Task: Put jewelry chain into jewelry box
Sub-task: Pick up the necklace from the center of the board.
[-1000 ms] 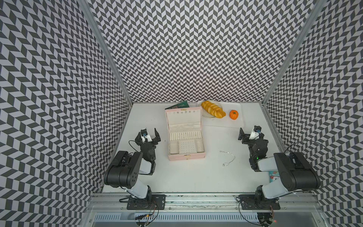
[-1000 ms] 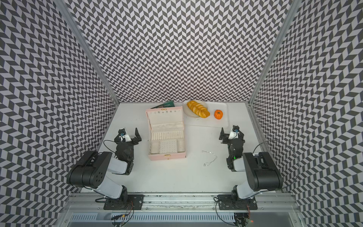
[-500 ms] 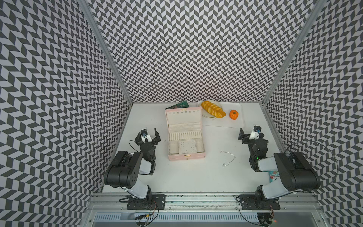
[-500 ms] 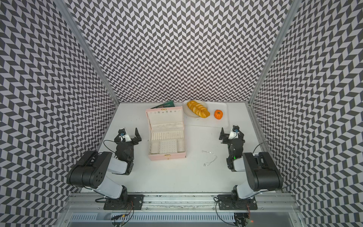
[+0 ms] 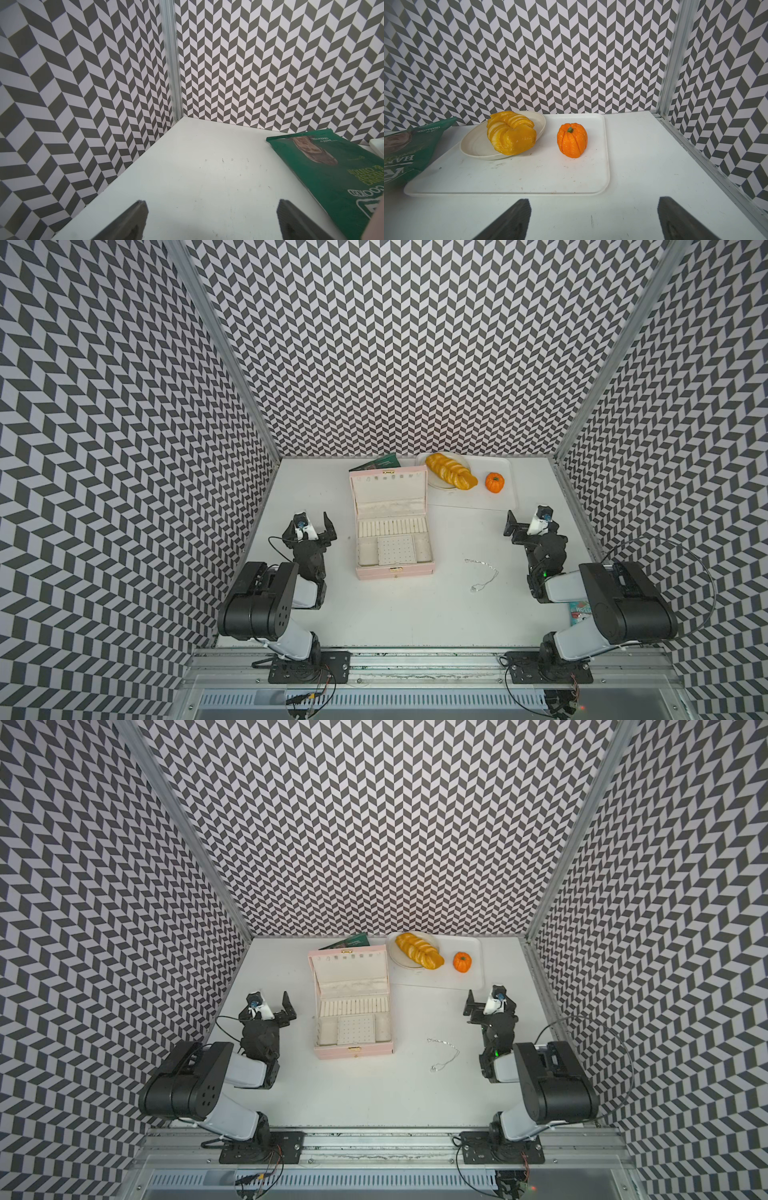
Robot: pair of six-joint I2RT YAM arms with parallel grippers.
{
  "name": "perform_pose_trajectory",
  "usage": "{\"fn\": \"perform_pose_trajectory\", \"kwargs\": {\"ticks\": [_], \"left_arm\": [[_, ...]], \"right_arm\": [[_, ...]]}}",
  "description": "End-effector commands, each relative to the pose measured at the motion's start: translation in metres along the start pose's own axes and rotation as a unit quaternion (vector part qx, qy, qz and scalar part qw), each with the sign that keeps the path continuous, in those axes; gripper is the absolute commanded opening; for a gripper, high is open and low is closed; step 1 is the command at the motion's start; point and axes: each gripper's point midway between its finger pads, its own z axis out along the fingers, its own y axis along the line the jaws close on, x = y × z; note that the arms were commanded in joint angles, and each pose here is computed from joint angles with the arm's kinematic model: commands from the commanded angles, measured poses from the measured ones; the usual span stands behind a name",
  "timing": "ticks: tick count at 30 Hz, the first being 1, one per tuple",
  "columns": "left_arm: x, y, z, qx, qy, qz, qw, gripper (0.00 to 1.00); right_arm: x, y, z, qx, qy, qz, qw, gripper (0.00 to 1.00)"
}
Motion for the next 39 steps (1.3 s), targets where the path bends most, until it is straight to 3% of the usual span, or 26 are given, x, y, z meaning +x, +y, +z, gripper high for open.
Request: {"fn": "perform_pose_trajectory", "kwargs": {"ticks": [1, 4, 7, 9, 10, 11, 14, 18, 21, 30, 35, 39], "left_arm": [[-0.024, -0.001, 0.003, -0.017, -0.013, -0.006, 1.000, 1.00], [-0.044, 0.006, 0.009, -0.053, 0.005, -0.016, 0.998, 1.00], [-0.067, 0.021, 0.015, -0.114, 0.030, -0.100, 0.988, 1.00], [-0.079, 0.022, 0.018, -0.133, 0.063, -0.157, 0.977, 1.00], [-0.084, 0.019, 0.020, -0.130, 0.083, -0.175, 0.972, 1.00], [-0.090, 0.008, 0.023, -0.102, 0.104, -0.179, 0.973, 1.00], [-0.097, -0.013, 0.020, -0.047, 0.145, -0.193, 0.969, 1.00], [-0.091, -0.031, -0.001, 0.000, 0.189, -0.209, 0.959, 0.96], [-0.080, -0.054, -0.026, 0.047, 0.225, -0.187, 0.955, 0.95], [-0.071, -0.097, -0.087, 0.159, 0.267, -0.139, 0.940, 1.00], [-0.078, -0.110, -0.099, 0.195, 0.264, -0.128, 0.936, 1.00], [-0.086, -0.113, -0.103, 0.203, 0.254, -0.121, 0.938, 1.00]], "right_arm": [[-0.036, 0.000, -0.004, 0.017, -0.044, 0.000, 0.999, 1.00], [-0.049, -0.013, 0.008, 0.073, 0.013, 0.044, 0.996, 1.00], [-0.074, -0.016, 0.010, 0.091, 0.014, 0.097, 0.991, 1.00], [-0.085, -0.031, 0.006, 0.134, 0.005, 0.188, 0.973, 1.00], [-0.094, -0.032, 0.006, 0.141, 0.005, 0.202, 0.969, 1.00], [-0.086, -0.039, 0.004, 0.169, 0.031, 0.247, 0.954, 1.00], [-0.095, -0.025, 0.009, 0.134, 0.061, 0.267, 0.952, 1.00], [-0.089, 0.005, 0.006, 0.061, 0.121, 0.267, 0.954, 1.00], [-0.063, 0.022, -0.004, 0.031, 0.189, 0.266, 0.945, 0.96], [0.009, 0.077, -0.054, -0.038, 0.357, 0.151, 0.921, 0.79], [0.050, 0.109, -0.071, -0.066, 0.441, 0.100, 0.890, 0.59], [0.074, 0.120, -0.081, -0.070, 0.485, 0.080, 0.868, 0.54]]}}
